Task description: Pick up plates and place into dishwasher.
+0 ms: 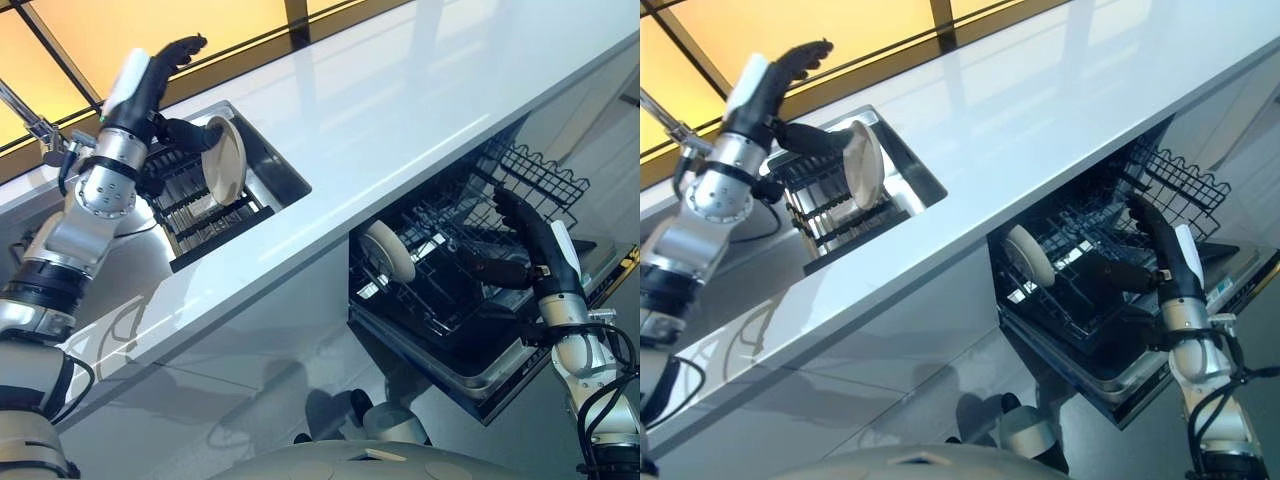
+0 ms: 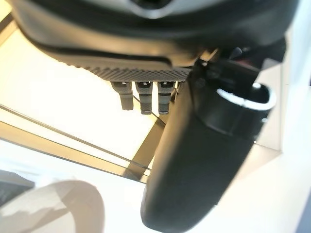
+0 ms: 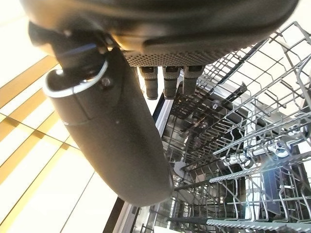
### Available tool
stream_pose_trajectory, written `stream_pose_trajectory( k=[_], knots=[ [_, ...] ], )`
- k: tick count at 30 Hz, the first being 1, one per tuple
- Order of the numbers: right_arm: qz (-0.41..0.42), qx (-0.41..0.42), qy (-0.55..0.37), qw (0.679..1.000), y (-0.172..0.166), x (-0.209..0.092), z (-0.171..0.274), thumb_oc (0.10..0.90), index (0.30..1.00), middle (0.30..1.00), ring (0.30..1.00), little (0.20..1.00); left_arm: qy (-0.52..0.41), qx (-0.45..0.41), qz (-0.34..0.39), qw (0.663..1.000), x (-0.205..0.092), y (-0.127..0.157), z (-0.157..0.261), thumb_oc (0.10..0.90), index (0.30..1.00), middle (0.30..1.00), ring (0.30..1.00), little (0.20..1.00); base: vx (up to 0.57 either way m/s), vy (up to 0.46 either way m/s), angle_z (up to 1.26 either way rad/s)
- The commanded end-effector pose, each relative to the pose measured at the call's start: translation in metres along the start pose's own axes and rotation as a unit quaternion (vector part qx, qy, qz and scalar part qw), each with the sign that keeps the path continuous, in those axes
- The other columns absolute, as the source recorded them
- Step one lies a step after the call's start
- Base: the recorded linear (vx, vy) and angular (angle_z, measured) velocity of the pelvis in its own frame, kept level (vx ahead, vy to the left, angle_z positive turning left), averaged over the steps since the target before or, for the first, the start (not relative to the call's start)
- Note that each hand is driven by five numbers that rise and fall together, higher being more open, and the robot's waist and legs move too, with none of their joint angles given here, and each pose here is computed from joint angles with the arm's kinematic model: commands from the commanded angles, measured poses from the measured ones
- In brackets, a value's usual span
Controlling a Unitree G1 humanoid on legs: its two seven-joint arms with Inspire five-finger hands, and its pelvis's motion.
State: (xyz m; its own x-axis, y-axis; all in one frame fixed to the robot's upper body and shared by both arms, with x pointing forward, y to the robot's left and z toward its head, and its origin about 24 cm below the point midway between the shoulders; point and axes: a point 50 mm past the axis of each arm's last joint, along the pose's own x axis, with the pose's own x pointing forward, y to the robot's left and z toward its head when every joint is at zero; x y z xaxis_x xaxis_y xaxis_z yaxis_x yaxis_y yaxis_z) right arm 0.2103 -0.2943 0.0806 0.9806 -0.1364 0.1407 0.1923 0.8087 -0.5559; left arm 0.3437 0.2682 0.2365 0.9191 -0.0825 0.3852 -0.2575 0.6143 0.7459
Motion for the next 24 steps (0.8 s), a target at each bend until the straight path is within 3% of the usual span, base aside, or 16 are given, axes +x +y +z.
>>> stream_pose_trajectory(
  k=[1,5,12,24],
  knots=[
    [-0.044,-0.029,-0.139,0.989,-0.029,0.019,0.053,0.800,0.900,0.900,0.900,0.900,-0.073,0.038,0.101,0.991,0.028,0.074,0.049,0.800,0.900,0.900,0.900,0.900,0.05,-0.033,0.00],
    [-0.041,-0.030,-0.133,0.990,-0.032,0.015,0.052,0.800,0.900,0.900,0.900,0.900,-0.066,0.093,0.098,0.989,0.034,0.093,0.054,0.800,0.900,0.900,0.900,0.900,0.08,-0.041,0.02],
    [-0.033,-0.040,-0.128,0.990,-0.032,0.012,0.049,0.800,0.900,0.900,0.900,0.900,-0.056,0.124,0.097,0.986,0.035,0.098,0.052,0.800,0.900,0.900,0.900,0.900,0.08,-0.034,0.00],
    [-0.016,-0.063,-0.124,0.990,-0.041,0.006,0.050,0.800,0.900,0.900,0.900,0.900,-0.035,0.249,0.041,0.967,0.019,0.102,0.031,0.800,0.900,0.900,0.900,0.900,0.06,-0.026,-0.04]
  ],
)
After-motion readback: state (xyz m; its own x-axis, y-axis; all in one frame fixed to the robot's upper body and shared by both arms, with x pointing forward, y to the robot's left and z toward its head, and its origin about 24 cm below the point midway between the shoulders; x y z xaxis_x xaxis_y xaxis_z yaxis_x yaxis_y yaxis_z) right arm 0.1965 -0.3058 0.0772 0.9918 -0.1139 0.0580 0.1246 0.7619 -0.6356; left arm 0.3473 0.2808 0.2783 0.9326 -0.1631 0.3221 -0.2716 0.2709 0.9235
